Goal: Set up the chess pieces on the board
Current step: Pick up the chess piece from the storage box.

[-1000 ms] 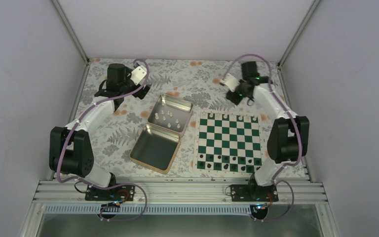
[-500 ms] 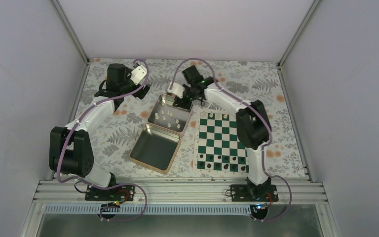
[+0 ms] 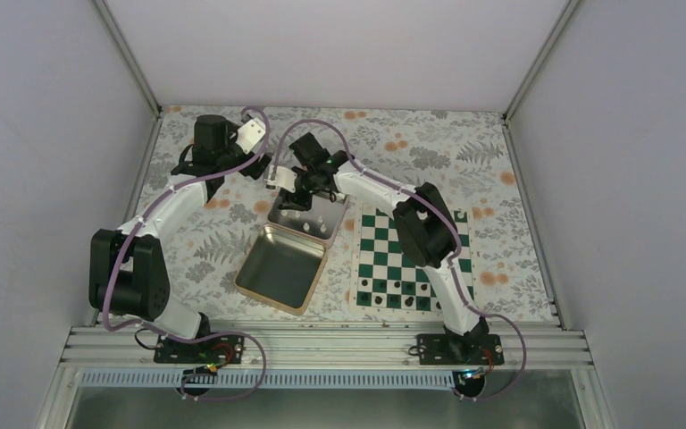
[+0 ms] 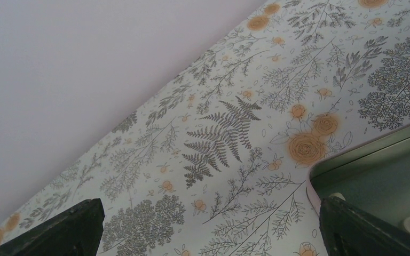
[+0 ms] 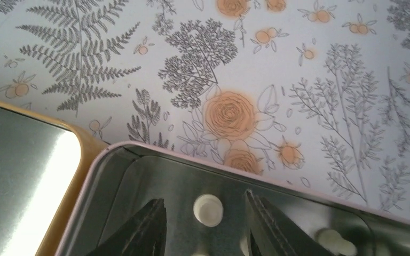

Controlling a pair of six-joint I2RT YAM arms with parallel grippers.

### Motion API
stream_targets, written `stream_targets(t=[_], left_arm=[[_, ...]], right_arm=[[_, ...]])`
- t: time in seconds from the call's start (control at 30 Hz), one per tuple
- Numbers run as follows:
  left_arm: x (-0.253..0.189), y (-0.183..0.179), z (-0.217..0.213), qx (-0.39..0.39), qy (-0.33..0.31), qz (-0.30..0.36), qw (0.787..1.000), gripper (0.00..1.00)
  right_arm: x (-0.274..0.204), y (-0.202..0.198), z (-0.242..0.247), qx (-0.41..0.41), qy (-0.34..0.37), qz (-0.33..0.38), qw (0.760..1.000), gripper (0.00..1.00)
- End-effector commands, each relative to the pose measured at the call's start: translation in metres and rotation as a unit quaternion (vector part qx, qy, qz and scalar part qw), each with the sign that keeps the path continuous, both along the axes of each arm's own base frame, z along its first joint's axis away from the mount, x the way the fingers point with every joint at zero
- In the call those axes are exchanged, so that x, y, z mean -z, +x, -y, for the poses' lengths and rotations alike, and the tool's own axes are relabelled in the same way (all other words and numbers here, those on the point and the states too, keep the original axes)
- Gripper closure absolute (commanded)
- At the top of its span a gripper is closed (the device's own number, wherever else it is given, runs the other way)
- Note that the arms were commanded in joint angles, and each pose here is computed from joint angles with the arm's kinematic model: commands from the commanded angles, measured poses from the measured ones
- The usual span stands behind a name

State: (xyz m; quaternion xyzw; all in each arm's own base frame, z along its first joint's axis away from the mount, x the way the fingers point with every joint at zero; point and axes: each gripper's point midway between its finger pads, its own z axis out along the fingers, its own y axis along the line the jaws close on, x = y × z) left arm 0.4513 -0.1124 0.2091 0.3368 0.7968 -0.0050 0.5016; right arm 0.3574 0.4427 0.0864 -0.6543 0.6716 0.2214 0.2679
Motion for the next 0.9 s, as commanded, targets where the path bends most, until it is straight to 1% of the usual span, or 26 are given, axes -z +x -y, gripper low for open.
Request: stream_targets(t=[0.0,0.1,0.5,0.87], left_arm=[[-0.01,0.001,0.005,0.007,-0.003,0.014,1.0,0.0],[-0.011,0.0,0.005,0.009,-0.004,0.016,1.0,0.0],[-0.012,-0.001,0.006,0.012,-0.005,0.016,1.0,0.0],[-0.011,-0.001,0.006,0.012,-0.004,0.016,1.0,0.0]], right_arm=[[-0.007,0.011,-0.008,0.007,0.012,0.015,1.0,0.59],[-0.004,0.013,-0.008,0.009,0.008,0.016,1.0,0.6],[0.025,0.011,-0.001,0.01,-0.028,-0.002,1.0,0.7],[0.033,0.012,-0.002,0.009,-0.03,-0.003,0.999,0.72]])
